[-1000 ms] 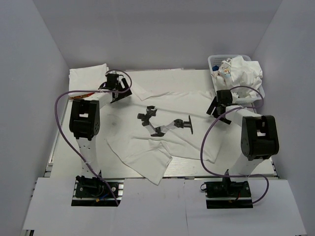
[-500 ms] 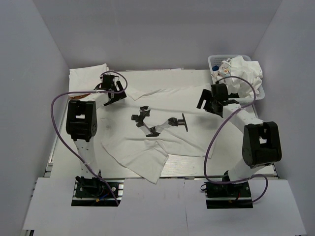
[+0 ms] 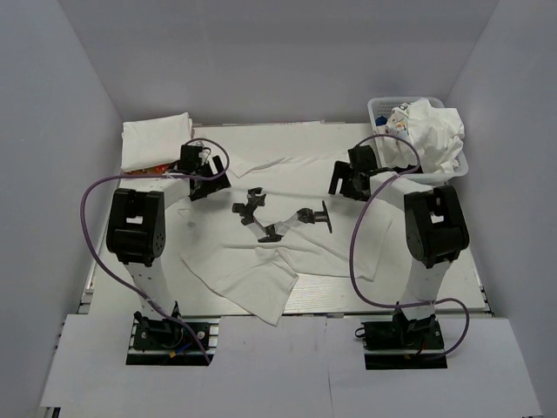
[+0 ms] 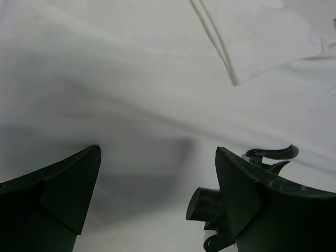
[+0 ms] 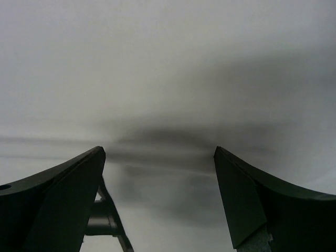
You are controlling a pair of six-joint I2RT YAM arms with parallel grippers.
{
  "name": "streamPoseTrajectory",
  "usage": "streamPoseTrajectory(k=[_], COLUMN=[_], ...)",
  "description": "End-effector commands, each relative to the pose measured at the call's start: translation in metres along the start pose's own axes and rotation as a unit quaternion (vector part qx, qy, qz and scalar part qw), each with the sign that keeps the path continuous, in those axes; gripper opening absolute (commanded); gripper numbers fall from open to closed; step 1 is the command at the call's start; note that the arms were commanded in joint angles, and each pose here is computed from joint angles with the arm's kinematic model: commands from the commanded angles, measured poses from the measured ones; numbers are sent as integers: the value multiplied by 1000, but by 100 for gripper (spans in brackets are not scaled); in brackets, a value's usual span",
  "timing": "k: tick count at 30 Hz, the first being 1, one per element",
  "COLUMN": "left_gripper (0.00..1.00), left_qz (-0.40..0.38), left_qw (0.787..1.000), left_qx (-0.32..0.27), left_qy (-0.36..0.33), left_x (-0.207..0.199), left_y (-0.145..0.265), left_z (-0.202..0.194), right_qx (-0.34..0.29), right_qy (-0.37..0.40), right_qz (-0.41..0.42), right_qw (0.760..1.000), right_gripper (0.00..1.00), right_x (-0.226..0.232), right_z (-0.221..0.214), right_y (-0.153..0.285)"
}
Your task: Fold and stack the t-shirts
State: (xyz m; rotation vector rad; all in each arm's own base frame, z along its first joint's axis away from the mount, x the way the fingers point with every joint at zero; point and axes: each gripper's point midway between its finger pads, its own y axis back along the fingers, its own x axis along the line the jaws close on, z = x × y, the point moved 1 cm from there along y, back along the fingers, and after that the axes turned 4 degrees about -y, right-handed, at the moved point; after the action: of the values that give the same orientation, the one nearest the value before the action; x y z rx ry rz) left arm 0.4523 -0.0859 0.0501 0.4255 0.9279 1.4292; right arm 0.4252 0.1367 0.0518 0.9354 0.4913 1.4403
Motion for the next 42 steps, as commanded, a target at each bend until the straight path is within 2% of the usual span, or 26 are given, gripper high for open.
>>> streamPoseTrajectory(k=[1, 6, 7, 8, 9, 10, 12, 14, 19, 22, 23, 25, 26, 29, 31, 33, 35, 38, 41, 42], left_gripper=[100, 100, 100, 100, 100, 100, 100, 100, 100, 100, 100, 100, 100, 100, 100, 100, 100, 100, 100, 100], left_qz=[-42, -10, -10, -8, 0, 1, 5, 9, -16, -19, -24, -29, -36, -50, -62, -83, -105, -86, -27, -8], left_qw=[999, 1000, 1000, 1000, 1000, 1000, 999, 1000, 999, 998, 997, 996, 994, 994, 996, 995, 994, 996, 999, 1000], left_qx=[11, 24, 24, 7, 26, 21, 31, 10, -27, -54, -65, -80, -99, -93, -61, -46, -30, -7, 27, 21], left_qy=[2, 4, 4, 2, 4, 7, 8, 1, -15, -35, -35, -36, -37, -35, -31, -31, -33, -25, 3, 10], left_x=[-20, -11, -11, -11, -5, -5, -3, -7, -25, -41, -43, -45, -48, -53, -51, -53, -63, -47, -19, -12], left_y=[-8, -45, -51, -57, -72, -76, -90, -93, -79, -50, -32, -11, -1, 29, 34, 47, 53, 53, 47, 48], left_z=[-4, 0, 2, 20, 10, 25, 23, 44, 81, 95, 99, 101, 106, 80, 43, 14, -12, -47, -81, -82], right_qx=[8, 18, 39, 28, 33, 39, 31, 17, -27, -48, -37, -50, -26, 12, 49, 49, 69, 77, 90, 96], right_qy=[5, -4, -5, -7, -7, -3, 21, 31, 74, 87, 94, 83, 91, 79, 65, 56, 55, 43, 44, 43], right_qz=[-10, -54, -69, -70, -81, -86, -66, -53, -44, -18, -14, -15, -25, -54, -86, -86, -96, -112, -139, -150], right_qw=[1000, 998, 997, 997, 996, 995, 997, 998, 996, 995, 995, 995, 995, 995, 993, 993, 991, 990, 985, 983], right_gripper=[90, 90, 90, 90, 90, 90, 90, 90, 90, 90, 90, 90, 90, 90, 90, 90, 90, 90, 90, 90], right_x=[2, -10, -18, -14, -19, -22, -15, -6, 12, 31, 34, 37, 32, 17, -5, -10, -28, -45, -60, -65], right_z=[-2, 0, -11, 2, 1, 1, 15, 31, 75, 86, 70, 69, 46, 8, -28, -39, -69, -90, -105, -110], right_y=[-10, -28, -35, -37, -41, -43, -50, -54, -40, -7, 1, 22, 23, 43, 53, 62, 69, 69, 72, 73])
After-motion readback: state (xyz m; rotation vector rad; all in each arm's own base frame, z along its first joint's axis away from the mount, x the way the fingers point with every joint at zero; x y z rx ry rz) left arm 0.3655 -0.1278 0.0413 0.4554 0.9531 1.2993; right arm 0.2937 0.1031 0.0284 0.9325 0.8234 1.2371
